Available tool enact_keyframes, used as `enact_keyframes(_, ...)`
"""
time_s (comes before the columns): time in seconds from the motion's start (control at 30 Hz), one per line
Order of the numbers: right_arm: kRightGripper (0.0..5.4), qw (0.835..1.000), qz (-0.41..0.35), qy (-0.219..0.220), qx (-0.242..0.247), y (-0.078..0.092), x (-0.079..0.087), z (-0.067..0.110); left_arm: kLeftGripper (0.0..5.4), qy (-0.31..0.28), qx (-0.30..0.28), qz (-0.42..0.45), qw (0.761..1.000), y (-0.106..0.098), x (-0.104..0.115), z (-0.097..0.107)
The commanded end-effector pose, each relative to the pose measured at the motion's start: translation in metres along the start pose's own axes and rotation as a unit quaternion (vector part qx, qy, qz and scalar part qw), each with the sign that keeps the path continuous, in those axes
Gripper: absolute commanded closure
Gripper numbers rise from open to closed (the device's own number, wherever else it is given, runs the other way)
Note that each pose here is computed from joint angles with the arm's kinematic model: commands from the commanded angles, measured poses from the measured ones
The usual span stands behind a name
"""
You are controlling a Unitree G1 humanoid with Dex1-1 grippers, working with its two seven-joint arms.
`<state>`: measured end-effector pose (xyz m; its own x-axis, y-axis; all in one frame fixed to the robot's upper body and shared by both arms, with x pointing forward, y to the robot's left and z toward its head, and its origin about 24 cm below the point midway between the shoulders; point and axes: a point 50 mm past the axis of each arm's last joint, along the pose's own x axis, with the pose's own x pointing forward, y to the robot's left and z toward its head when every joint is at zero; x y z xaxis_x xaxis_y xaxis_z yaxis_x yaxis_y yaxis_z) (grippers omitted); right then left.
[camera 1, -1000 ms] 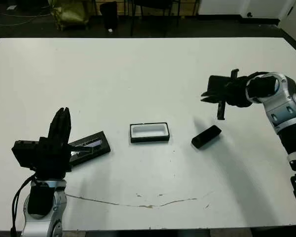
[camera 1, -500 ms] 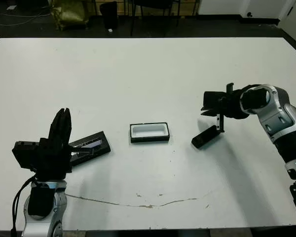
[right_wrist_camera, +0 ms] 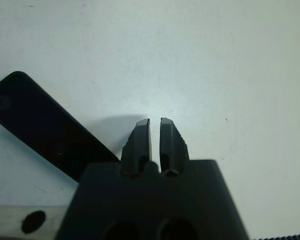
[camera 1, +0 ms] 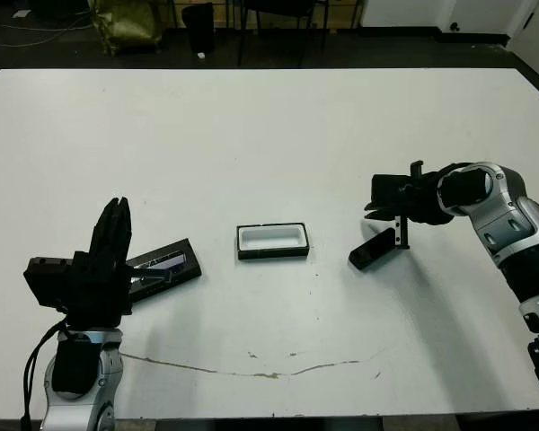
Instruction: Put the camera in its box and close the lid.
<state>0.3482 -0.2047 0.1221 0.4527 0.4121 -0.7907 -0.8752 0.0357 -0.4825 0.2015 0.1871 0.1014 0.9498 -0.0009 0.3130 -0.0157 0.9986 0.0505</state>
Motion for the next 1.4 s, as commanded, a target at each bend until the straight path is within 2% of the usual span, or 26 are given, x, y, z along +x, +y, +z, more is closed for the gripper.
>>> enact_keyframes(0.03, 5.4, 1.0, 0.015, 0.016, 0.008, 0.005, -0.003, -0.01, 5.37, 0.016, 0.006, 0.001, 1.0, 0.001, -0.003, -0.006)
enact_keyframes(0.43, 5.4, 0.999, 0.027, 0.039, 0.016, 0.008, -0.007, -0.013, 5.37, 0.017, 0.002, 0.0, 1.0, 0.0, -0.003, -0.007)
enact_keyframes(0.7, 5.4, 0.997, 0.03, 0.034, 0.055, 0.011, -0.009, -0.019, 5.37, 0.018, 0.003, 0.0, 1.0, 0.0, -0.003, -0.005)
enact_keyframes(1.17, 5.4, 0.997, 0.041, 0.052, 0.034, 0.023, -0.01, -0.027, 5.37, 0.012, 0.001, 0.008, 1.0, -0.001, -0.004, -0.004)
enact_keyframes(1.4, 5.4, 0.995, 0.05, 0.078, 0.025, 0.024, -0.016, -0.028, 5.37, 0.011, 0.001, 0.008, 1.0, -0.001, -0.004, -0.004)
